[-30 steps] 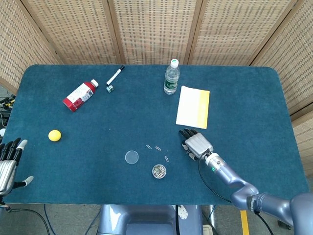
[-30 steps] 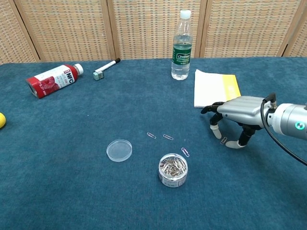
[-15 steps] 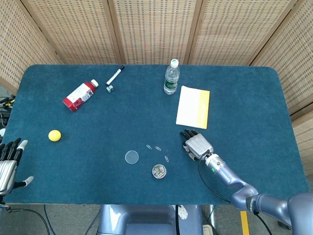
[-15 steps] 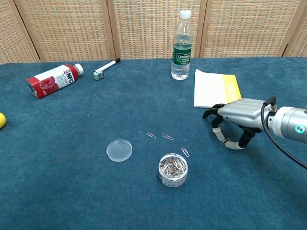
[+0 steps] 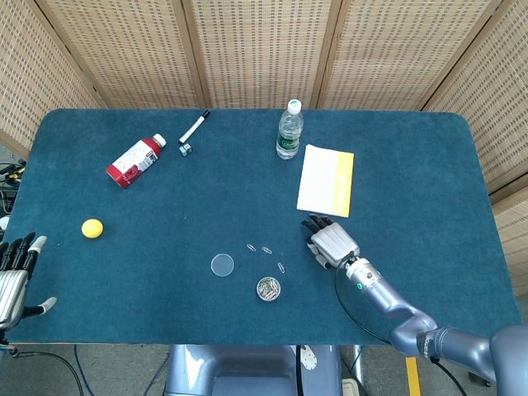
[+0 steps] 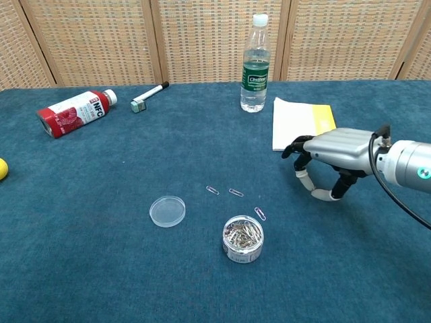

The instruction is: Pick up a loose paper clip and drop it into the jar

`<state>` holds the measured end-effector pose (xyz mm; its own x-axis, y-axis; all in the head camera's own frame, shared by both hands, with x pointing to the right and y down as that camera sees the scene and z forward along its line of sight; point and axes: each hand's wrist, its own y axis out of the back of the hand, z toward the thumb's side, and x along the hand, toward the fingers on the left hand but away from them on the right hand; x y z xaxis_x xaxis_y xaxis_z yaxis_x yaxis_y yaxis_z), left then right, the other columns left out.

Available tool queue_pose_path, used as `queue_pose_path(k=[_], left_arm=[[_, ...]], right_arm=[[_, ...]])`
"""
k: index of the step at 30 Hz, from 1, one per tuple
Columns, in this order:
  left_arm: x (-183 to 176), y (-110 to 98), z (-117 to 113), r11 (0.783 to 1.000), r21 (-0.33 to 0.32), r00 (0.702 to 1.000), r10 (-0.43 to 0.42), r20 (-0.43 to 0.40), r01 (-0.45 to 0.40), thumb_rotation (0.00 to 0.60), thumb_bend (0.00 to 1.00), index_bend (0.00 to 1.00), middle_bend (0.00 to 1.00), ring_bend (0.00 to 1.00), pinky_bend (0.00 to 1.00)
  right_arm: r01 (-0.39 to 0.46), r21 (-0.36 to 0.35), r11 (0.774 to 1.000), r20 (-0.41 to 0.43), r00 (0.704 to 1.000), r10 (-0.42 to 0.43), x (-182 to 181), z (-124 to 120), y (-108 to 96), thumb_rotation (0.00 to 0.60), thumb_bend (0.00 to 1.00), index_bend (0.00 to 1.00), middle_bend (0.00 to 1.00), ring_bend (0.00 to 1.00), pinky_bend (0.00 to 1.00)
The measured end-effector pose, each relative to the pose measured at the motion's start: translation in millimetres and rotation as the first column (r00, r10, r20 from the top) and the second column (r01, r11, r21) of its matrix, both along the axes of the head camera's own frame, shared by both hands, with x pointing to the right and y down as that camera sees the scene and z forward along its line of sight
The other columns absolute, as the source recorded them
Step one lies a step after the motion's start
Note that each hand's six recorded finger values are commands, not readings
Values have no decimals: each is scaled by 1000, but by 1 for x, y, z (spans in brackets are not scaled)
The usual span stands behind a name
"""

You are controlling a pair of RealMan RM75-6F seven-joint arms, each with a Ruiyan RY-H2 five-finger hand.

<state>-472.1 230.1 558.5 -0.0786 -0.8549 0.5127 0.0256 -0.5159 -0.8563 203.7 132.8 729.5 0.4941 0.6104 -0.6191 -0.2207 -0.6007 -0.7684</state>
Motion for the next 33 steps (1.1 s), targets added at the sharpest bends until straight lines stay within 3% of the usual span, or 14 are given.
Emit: queue_pose_path(k=[9, 15, 20, 26, 33], left_arm=[[0, 0, -1, 1000, -1, 1000, 2, -5, -2, 600, 0, 0, 0, 0, 0], [-1, 0, -2, 1000, 0, 1000, 1, -9, -1, 600, 0, 0, 0, 0, 0], [0, 0, 0, 1000, -4, 1000, 5, -8, -5, 600, 0, 0, 0, 0, 0], [0, 0, -1, 1000, -4, 1000, 4, -8, -4, 600, 0, 0, 0, 0, 0], [-1, 0, -1, 1000, -6, 1000, 1, -12, -1, 600, 0, 0, 0, 0, 0]], right_arm=[[52, 43, 998, 135, 989, -57, -35, -47, 4, 600, 407, 660, 119, 0, 154], [135, 72, 988, 192, 970, -147, -64, -77, 19, 600, 407, 660, 123, 0, 154], [228, 93, 969, 247, 937, -245, -95, -101, 38, 600, 408, 660, 126, 0, 154], [299, 93, 950, 251, 916, -313, -118, -100, 53, 600, 407, 660, 126, 0, 154], [299, 86, 950, 220, 925, -311, -128, -82, 56, 600, 408, 660, 126, 0, 154]])
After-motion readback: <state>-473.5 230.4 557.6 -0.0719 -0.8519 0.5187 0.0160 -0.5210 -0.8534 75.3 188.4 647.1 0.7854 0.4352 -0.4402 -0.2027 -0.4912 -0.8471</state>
